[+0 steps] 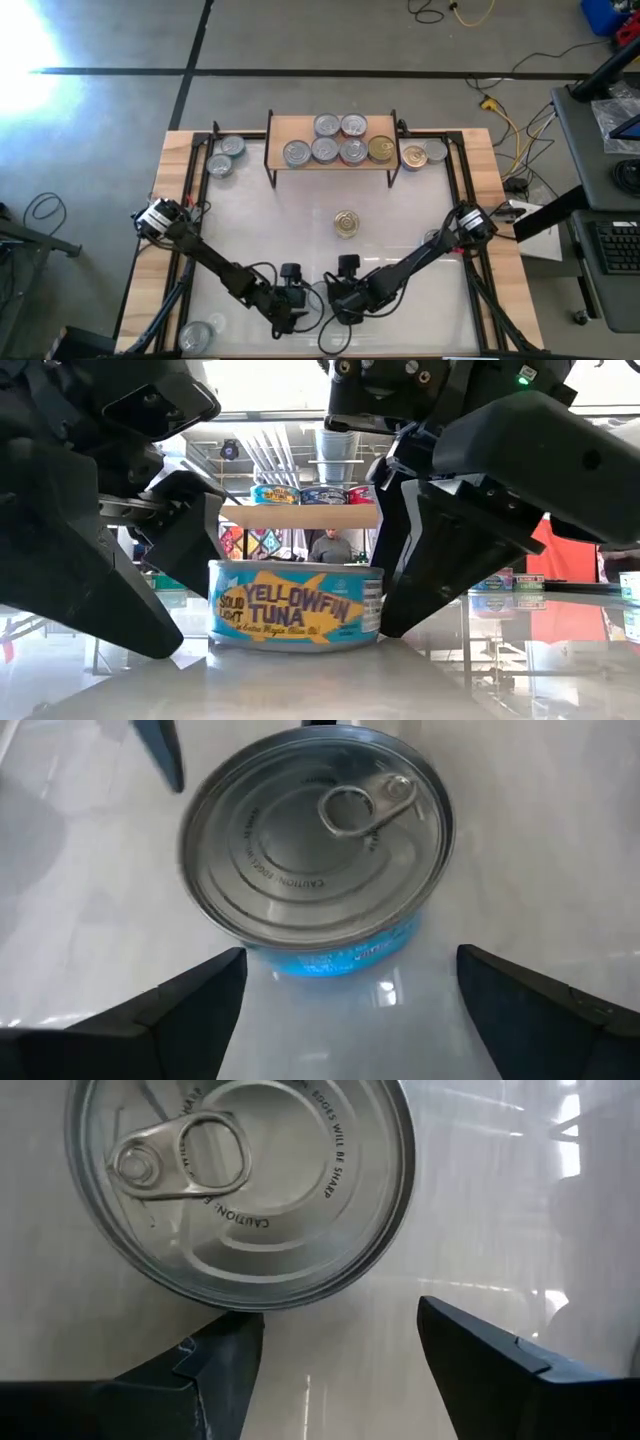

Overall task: Stack canned seafood by type on shelf
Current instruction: Put the bottom right yellow-blue tuna can on the shelf

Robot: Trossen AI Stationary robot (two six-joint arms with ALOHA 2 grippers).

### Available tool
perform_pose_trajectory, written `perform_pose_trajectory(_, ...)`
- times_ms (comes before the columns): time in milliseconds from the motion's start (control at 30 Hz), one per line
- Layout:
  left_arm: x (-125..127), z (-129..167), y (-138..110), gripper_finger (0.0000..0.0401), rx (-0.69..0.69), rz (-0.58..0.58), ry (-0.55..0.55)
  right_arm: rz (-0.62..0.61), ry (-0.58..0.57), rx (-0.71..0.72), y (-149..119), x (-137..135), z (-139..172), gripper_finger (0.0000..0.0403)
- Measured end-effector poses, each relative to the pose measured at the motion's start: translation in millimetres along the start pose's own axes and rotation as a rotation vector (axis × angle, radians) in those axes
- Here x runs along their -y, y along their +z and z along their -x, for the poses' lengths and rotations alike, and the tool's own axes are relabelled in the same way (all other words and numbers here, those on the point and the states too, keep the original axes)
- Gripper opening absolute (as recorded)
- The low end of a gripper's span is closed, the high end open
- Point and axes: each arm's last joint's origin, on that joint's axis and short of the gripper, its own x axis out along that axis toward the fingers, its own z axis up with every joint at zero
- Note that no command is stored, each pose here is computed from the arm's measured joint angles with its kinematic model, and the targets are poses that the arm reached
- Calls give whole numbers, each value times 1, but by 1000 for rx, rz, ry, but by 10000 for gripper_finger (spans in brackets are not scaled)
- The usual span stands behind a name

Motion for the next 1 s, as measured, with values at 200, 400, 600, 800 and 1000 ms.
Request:
perform_pose_trajectory(200,-12,7,1,347,-74,24,33,4,7,-1,-1,-2,1,266)
perform_pose_trajectory(400,-18,5,3,370,-74,7,33,3,7,1,0,-2,2,289)
perform_pose_trajectory(600,-16,4,11,386,-39,-25,22,-6,12,7,4,0,3,306)
perform_pose_trajectory(800,-10,0,19,392,-22,3,-29,-13,11,21,8,1,4,310)
perform_pose_trajectory(1000,-6,-9,20,396,-29,38,-71,-29,10,22,8,1,4,300)
